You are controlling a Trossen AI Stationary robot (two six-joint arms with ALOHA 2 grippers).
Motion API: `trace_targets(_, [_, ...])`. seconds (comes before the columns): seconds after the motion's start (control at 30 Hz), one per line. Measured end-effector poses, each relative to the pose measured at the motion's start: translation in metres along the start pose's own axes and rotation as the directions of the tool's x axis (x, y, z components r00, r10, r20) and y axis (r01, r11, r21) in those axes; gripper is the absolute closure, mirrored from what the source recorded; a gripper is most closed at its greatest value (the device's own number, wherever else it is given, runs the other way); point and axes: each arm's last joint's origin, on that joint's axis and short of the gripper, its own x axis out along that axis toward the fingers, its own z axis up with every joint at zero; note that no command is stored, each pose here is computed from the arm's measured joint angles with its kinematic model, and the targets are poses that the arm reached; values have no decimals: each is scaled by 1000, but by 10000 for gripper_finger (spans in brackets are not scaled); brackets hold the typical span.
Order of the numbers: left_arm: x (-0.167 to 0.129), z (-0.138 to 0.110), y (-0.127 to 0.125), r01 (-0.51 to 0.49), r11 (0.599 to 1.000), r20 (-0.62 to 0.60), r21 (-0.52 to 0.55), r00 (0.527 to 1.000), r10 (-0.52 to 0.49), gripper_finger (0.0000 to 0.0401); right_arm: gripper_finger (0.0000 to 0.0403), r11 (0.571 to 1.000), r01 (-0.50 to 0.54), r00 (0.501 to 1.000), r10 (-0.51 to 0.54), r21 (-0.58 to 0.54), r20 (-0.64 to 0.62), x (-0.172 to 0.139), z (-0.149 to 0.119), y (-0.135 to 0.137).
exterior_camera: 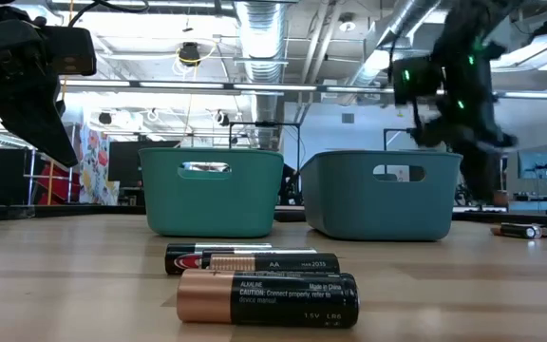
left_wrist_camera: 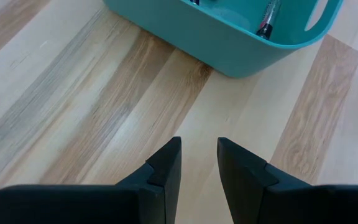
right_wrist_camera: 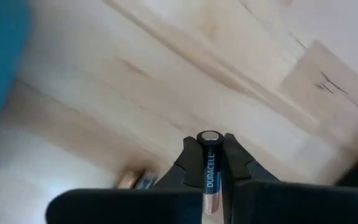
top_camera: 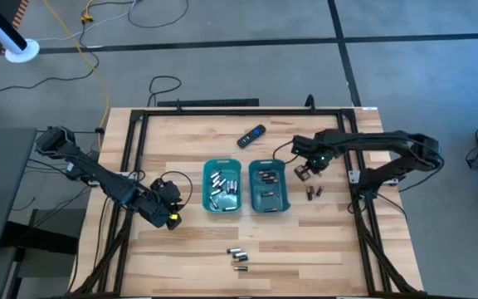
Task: Sort batteries
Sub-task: Put the copper and black battery into the blue bin
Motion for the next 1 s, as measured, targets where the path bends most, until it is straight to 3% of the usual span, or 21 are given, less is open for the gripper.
trace_targets(0.13, [0,0,0,0,1000,0,0,1000,0,301,387,1000,-11,996,11,9,86,-37,1,7])
trace_targets(0.37, [0,0,0,0,1000,0,0,1000,0,301,387,990,-126,946,140,-66,291,-103,13,41])
trace_targets(0.5, [0,0,0,0,1000,0,0,1000,0,301,387,982,-141,923,177,-126,341,-120,24,67])
trace_targets(0.6, [0,0,0,1,1000,0,-2,1000,-1,301,388,976,-131,922,185,-176,340,-119,33,87])
trace_targets(0.77, [0,0,0,1,1000,-1,-27,1000,-1,301,388,966,-101,956,160,-237,244,-91,42,117])
trace_targets(1.0, [0,0,0,2,999,0,-32,1000,-2,301,388,940,-91,977,149,-330,154,-50,33,160])
